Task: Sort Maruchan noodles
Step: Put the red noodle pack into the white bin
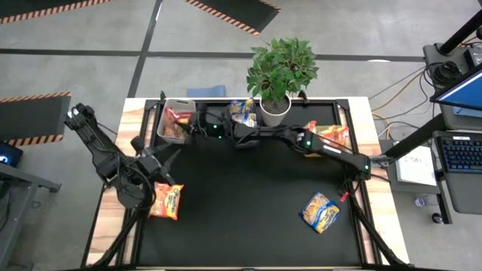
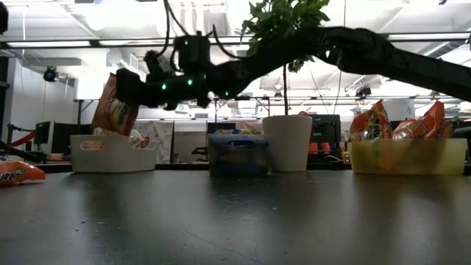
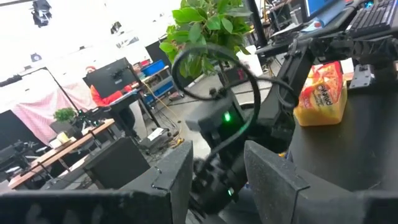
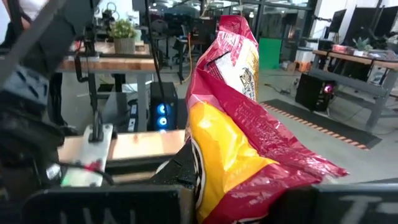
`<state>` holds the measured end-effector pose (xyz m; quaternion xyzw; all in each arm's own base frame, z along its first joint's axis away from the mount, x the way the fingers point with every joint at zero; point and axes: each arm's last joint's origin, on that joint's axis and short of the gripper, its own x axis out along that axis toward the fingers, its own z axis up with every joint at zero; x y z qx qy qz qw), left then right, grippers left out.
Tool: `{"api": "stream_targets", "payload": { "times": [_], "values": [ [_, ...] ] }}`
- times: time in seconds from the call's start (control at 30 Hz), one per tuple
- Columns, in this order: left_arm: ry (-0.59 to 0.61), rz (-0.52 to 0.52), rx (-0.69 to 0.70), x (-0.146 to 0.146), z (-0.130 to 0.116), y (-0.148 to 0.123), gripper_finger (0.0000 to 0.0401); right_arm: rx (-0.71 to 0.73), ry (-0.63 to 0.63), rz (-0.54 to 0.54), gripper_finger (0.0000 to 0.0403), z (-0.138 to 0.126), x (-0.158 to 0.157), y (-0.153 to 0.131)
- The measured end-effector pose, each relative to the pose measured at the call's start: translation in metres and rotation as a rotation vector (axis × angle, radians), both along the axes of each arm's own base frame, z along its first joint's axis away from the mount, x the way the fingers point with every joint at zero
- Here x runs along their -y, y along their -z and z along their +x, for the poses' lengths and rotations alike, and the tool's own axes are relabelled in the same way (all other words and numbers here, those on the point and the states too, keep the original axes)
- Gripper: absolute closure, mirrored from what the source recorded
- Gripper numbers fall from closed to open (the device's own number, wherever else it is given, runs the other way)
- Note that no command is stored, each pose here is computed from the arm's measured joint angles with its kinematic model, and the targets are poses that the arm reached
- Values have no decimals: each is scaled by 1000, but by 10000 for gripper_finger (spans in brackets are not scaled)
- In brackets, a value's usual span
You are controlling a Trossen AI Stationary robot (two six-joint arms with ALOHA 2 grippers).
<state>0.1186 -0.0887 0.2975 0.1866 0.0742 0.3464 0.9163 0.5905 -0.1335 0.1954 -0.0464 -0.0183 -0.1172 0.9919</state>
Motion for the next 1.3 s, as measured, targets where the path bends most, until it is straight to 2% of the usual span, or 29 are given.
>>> {"api": "stream_targets", "payload": {
  "times": [0.33, 0.67, 0.8, 1.0, 1.13, 1.3],
  "values": [
    [0, -2, 2, 0, 0, 0, 273, -28, -7, -3, 355, 3, 1, 25],
    [0, -3, 2, 0, 0, 0, 273, -43, -20, 8, 275, 5, 1, 40],
    [0, -2, 2, 0, 0, 0, 273, -21, -18, 4, 262, 5, 1, 38],
    [0, -1, 1, 0, 0, 0, 273, 24, -61, 28, 297, 5, 0, 33],
    [-1, 3, -2, 0, 0, 1, 273, 18, -75, 70, 336, 5, 0, 35],
    [-6, 9, -1, 0, 0, 1, 273, 82, -101, 97, 384, 4, 1, 29]
  ]
}}
